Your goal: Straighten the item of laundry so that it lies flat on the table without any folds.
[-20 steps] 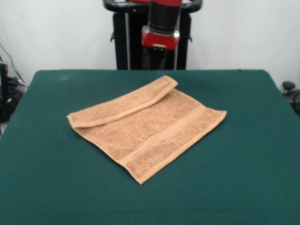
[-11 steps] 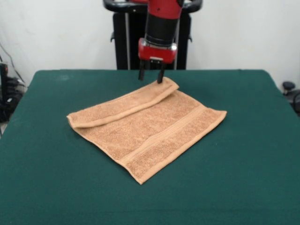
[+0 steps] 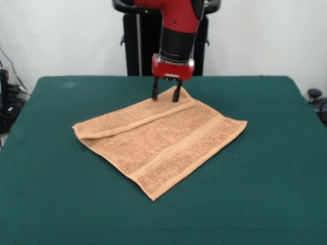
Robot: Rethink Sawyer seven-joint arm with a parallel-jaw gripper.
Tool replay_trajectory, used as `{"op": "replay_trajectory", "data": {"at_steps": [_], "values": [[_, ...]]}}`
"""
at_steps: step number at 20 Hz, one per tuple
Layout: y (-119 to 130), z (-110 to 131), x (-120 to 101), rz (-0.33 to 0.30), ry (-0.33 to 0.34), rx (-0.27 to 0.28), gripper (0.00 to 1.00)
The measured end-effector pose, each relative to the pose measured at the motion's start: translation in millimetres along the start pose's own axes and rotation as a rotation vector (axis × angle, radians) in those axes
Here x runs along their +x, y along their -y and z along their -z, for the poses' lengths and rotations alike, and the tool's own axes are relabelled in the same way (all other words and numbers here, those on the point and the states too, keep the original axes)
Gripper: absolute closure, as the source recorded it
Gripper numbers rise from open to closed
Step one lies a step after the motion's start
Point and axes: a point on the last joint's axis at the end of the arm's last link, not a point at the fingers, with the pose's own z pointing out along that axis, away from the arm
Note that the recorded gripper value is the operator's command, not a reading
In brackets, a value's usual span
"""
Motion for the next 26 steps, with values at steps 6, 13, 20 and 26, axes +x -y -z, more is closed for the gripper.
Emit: {"op": "replay_trajectory", "data": {"at_steps": [6,13,20,26], "values": [[-13.0,0.0,-2.9,0.008,0.004,0.005,0.00],[-21.3,0.9,-6.6,-0.004,0.008,0.007,0.00],[-27.0,1.4,-9.6,-0.017,0.010,0.008,0.00],[-29.8,1.7,-11.1,-0.024,0.012,0.008,0.00]]}}
